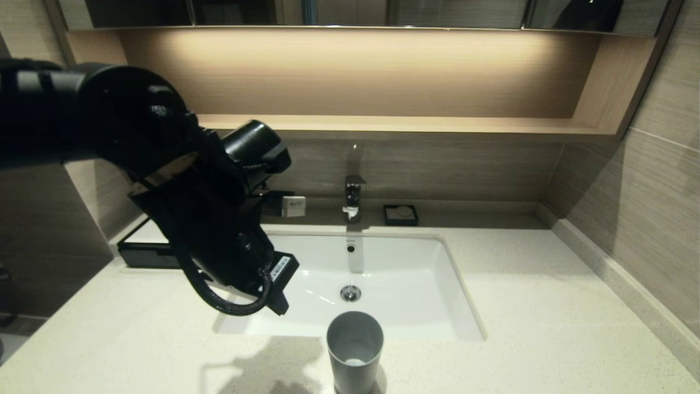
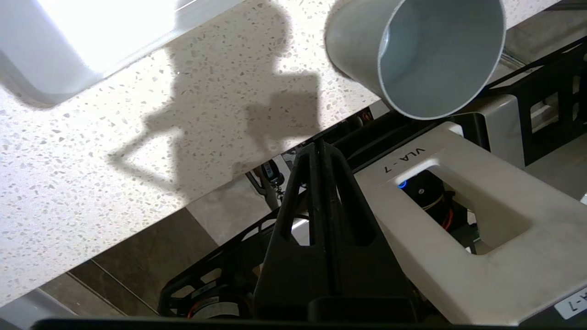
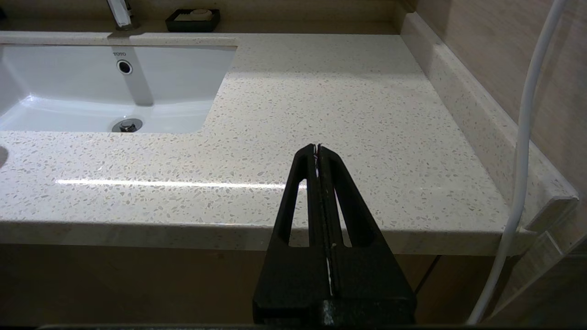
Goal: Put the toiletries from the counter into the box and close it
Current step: Pick up the cup
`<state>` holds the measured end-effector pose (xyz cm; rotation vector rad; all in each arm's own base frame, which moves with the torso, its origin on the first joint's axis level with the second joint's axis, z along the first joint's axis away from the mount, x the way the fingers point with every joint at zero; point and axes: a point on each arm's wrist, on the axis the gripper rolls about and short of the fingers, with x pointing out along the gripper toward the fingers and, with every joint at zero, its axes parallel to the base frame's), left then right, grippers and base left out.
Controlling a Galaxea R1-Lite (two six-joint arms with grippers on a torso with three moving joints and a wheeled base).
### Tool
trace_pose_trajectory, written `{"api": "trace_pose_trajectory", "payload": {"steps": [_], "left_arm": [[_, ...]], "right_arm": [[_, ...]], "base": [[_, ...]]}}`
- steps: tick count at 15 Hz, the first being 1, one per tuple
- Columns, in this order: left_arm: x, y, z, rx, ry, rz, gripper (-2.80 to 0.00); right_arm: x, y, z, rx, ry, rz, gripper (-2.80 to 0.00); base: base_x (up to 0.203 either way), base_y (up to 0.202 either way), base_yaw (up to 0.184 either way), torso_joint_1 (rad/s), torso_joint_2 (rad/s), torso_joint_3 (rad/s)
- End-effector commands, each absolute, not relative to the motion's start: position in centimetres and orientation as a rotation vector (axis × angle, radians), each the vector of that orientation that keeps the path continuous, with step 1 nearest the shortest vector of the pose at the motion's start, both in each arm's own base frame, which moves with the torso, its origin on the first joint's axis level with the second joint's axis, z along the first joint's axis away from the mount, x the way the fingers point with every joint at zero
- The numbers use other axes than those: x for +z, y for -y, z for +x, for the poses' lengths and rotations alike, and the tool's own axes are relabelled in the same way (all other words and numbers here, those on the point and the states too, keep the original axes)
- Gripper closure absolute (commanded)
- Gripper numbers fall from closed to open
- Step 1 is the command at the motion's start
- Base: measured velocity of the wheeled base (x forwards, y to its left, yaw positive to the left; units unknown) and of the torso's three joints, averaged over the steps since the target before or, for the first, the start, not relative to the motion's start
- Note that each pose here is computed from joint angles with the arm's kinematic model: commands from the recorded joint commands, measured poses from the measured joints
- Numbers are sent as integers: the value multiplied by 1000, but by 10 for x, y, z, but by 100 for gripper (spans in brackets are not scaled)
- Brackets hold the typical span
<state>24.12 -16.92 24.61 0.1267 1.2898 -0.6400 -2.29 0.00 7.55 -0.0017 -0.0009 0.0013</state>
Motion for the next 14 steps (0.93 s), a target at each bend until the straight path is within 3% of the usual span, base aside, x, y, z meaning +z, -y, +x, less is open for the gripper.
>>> {"api": "trace_pose_trajectory", "payload": {"steps": [1,14], "left_arm": [[239,185,244,-634,-1331,119,0],[232,217,239,-498,-1415,77,0]], "right_arm": [[75,0,-23,2,-2,-2,0],[75,0,-23,2,-2,-2,0]], "base": [[0,0,0,0,0,0],[0,0,0,0,0,0]]}}
